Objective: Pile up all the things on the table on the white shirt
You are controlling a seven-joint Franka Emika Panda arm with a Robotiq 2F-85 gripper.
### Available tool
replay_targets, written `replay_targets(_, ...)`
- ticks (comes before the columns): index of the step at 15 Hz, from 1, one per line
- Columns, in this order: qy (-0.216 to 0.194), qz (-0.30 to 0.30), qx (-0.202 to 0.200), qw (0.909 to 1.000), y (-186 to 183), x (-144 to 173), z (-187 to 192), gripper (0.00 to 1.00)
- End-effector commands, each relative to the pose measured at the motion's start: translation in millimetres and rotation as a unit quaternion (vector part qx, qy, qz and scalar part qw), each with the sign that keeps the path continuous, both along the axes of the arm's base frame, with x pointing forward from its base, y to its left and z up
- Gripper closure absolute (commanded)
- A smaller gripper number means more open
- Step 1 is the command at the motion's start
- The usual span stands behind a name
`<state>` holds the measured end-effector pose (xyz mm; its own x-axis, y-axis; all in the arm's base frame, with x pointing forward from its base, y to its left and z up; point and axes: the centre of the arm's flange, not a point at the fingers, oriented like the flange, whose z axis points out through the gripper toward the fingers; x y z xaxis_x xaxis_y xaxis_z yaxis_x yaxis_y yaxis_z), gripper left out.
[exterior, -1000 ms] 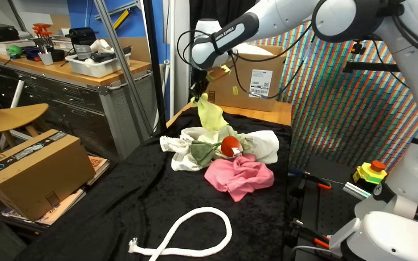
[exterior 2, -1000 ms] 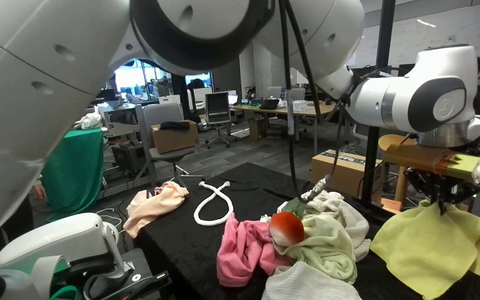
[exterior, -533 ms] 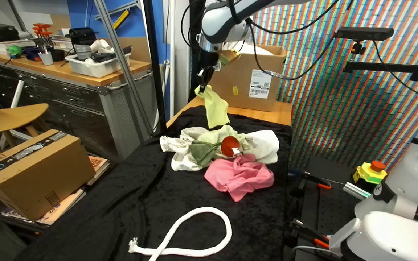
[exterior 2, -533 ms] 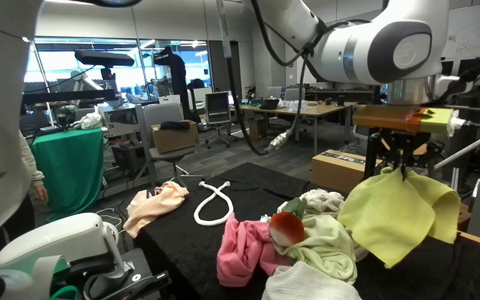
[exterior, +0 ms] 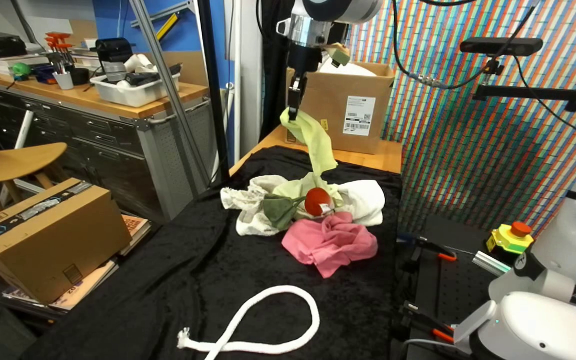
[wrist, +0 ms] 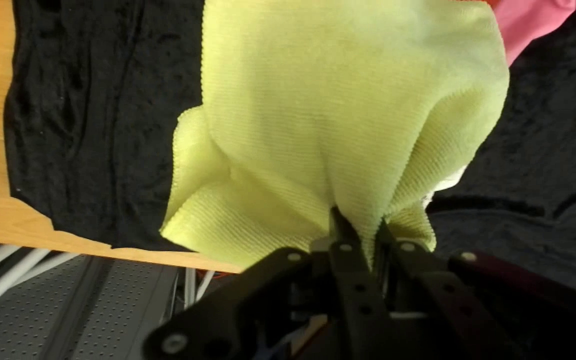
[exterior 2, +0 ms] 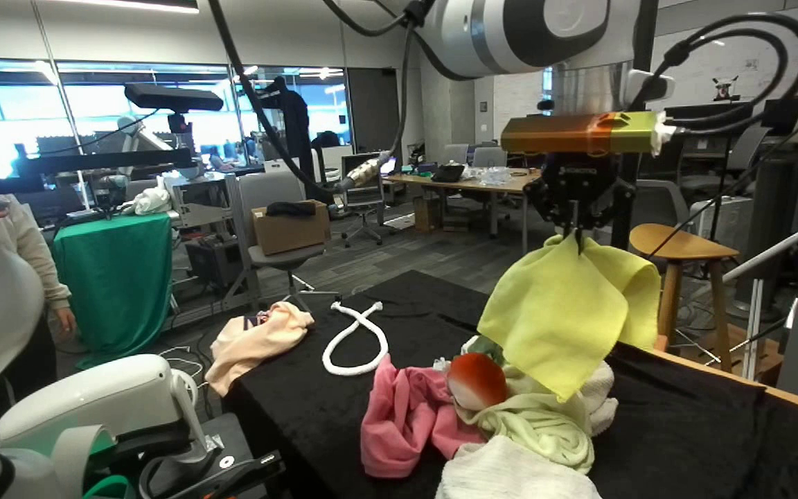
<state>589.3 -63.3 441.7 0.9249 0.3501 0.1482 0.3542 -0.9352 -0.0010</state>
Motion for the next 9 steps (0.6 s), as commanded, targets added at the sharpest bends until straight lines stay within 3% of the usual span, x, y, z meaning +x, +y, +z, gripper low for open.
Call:
replay_targets(1, 0.001, 0.036, -0.013, 0.9993, 38.2, -25.5, 10.7, 0.92)
replay_targets(6, 0.000, 0.054, -0.018, 0.9984, 68.8, -25.2, 4.7, 0.92)
replay_targets(7, -0.001, 0.050, -0.022, 0.9985, 71.5, -24.5, 1.1, 0.65)
replay_targets(9, 0.004, 0.046, -0.023, 0.9986, 73.9, -25.1, -2.2, 0.58)
